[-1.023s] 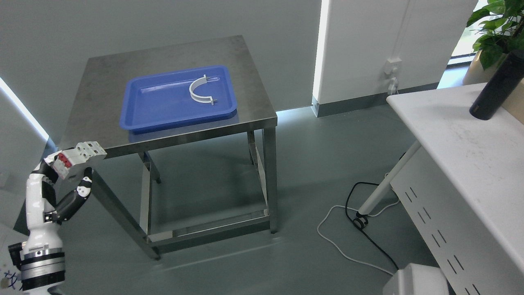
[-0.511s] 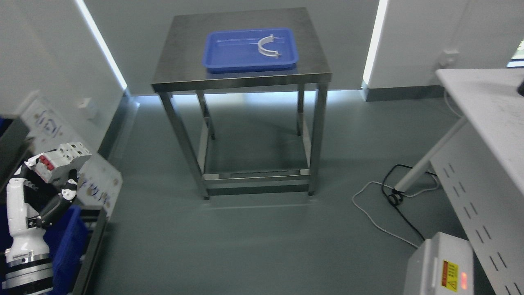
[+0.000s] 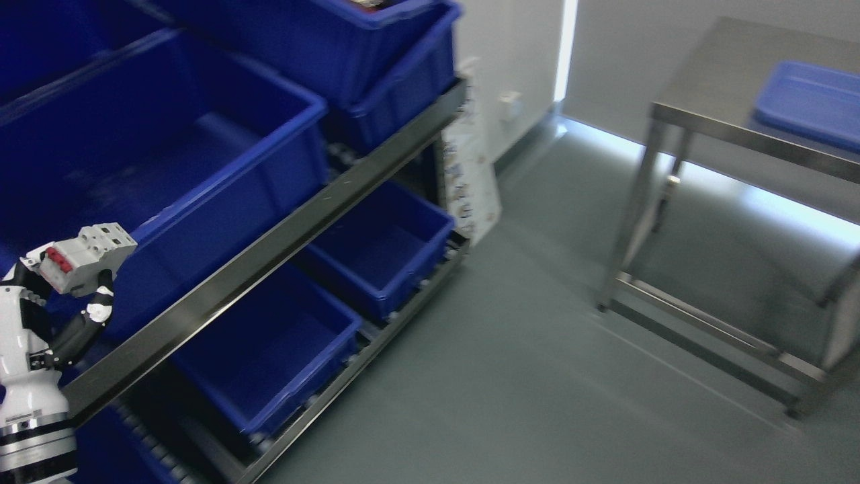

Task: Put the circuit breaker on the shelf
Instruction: 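Carry the held breaker in the left hand toward the blue bin shelf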

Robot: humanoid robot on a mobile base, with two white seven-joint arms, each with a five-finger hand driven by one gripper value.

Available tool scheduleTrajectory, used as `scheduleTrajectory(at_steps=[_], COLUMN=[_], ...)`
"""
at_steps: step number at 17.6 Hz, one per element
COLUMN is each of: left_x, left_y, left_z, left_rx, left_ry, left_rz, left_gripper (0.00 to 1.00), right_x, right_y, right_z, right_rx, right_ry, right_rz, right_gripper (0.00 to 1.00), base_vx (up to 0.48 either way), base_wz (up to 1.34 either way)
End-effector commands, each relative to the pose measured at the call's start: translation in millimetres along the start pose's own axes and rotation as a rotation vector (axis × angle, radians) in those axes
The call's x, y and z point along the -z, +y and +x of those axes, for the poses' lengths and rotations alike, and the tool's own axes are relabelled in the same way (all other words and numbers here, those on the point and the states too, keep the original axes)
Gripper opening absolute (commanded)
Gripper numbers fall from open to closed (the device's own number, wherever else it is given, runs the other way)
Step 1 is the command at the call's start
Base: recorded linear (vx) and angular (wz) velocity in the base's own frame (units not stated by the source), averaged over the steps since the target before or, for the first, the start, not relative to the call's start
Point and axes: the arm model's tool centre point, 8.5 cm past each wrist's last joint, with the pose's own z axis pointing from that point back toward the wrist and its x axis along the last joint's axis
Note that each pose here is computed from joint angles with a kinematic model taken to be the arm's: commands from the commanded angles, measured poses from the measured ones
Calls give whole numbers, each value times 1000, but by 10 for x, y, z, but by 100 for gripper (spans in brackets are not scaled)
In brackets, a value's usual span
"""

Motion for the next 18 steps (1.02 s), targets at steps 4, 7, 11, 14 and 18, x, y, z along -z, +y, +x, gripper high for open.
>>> scheduleTrajectory(at_steps=[4, 7, 11, 14, 18], left_x=[614, 947, 1493, 1863, 2161], left_y=[-221, -355, -462, -482, -315], left_z=[338, 387, 351, 283, 60], left_rx=[-58, -43, 81, 175, 279], left_ry=[-45, 50, 102, 135, 230], left_rz=[-43, -75, -205, -279, -333], left_gripper=[10, 10, 10, 11, 11], right_x=[9, 9, 9, 9, 9], right_y=[-96, -96, -96, -96, -96], right_z=[-63, -63, -63, -63, -63], right_rx=[-30, -30, -30, -30, -30], right_ry=[53, 53, 53, 53, 53], right_rz=[-13, -13, -13, -13, -13], right_gripper=[100, 100, 100, 100, 100], base_vx=[-78, 9, 81, 112, 146], base_wz=[1445, 1031, 621, 353, 247])
